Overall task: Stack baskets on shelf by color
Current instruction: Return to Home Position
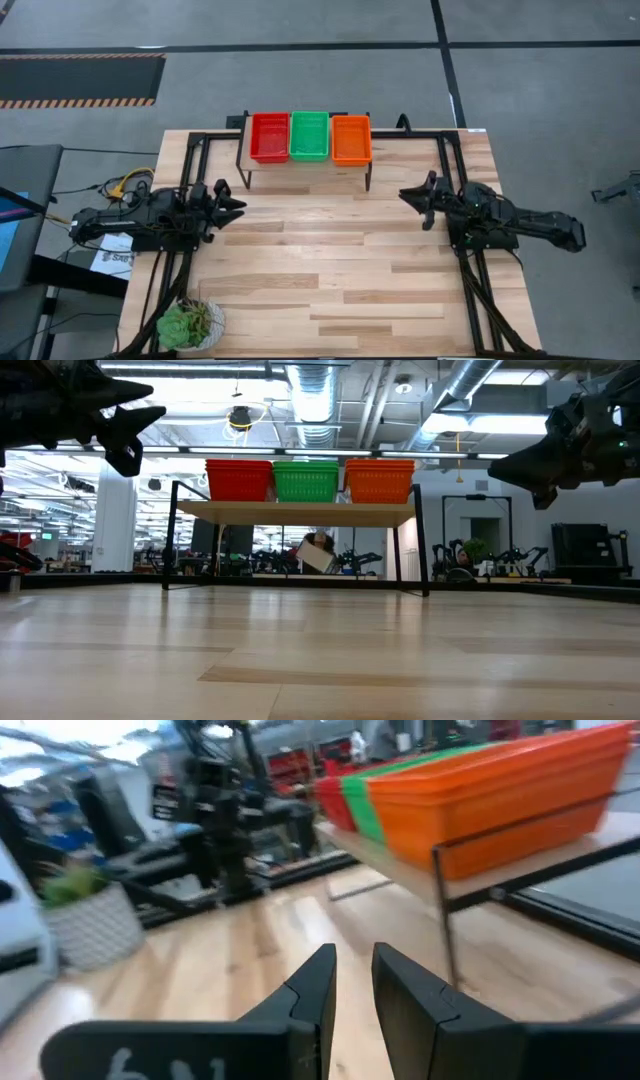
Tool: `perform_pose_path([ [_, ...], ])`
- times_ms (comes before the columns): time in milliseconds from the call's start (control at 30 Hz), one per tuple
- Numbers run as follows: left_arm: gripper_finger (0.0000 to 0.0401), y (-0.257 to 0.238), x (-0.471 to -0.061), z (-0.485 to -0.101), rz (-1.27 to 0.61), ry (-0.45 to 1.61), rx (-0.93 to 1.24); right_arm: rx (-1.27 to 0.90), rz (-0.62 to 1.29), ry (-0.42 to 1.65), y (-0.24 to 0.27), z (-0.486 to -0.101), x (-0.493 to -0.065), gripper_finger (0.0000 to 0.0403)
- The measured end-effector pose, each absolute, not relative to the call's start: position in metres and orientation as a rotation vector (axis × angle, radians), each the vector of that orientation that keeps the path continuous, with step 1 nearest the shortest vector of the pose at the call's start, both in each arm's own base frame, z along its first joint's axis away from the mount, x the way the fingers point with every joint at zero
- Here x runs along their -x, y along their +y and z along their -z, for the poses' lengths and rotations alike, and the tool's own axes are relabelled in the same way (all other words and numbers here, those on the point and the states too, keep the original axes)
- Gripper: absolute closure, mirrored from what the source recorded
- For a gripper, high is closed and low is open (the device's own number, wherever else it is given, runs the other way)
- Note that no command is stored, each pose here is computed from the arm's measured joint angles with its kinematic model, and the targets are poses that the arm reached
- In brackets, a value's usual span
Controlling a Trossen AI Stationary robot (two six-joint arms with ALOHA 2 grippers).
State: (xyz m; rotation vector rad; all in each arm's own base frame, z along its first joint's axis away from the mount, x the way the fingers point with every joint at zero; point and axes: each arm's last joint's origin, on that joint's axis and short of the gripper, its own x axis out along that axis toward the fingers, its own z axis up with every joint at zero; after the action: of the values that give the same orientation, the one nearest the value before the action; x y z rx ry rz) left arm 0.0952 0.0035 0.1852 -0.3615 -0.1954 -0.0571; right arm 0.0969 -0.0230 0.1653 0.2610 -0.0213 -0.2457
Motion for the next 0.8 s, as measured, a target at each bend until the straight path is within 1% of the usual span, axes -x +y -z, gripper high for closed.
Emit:
perform_pose_path([
  [67, 0.0282, 0.004, -0.096, -0.183, 0.049, -0.169, 0.354, -0.232, 0.279, -0.008, -0.026, -0.164, -0.097, 0.031],
  [300, 0.0282, 0.005, -0.097, -0.177, -0.015, -0.119, 0.355, -0.244, 0.381, 0.023, -0.036, -0.161, -0.096, 0.031],
  [533, 0.0282, 0.005, -0.097, -0.176, -0.018, -0.117, 0.397, -0.246, 0.383, 0.027, -0.036, -0.16, -0.096, 0.031],
  [800, 0.0282, 0.005, -0.097, -0.169, -0.021, -0.046, 0.427, -0.246, 0.383, 0.028, -0.036, -0.16, -0.096, 0.031],
])
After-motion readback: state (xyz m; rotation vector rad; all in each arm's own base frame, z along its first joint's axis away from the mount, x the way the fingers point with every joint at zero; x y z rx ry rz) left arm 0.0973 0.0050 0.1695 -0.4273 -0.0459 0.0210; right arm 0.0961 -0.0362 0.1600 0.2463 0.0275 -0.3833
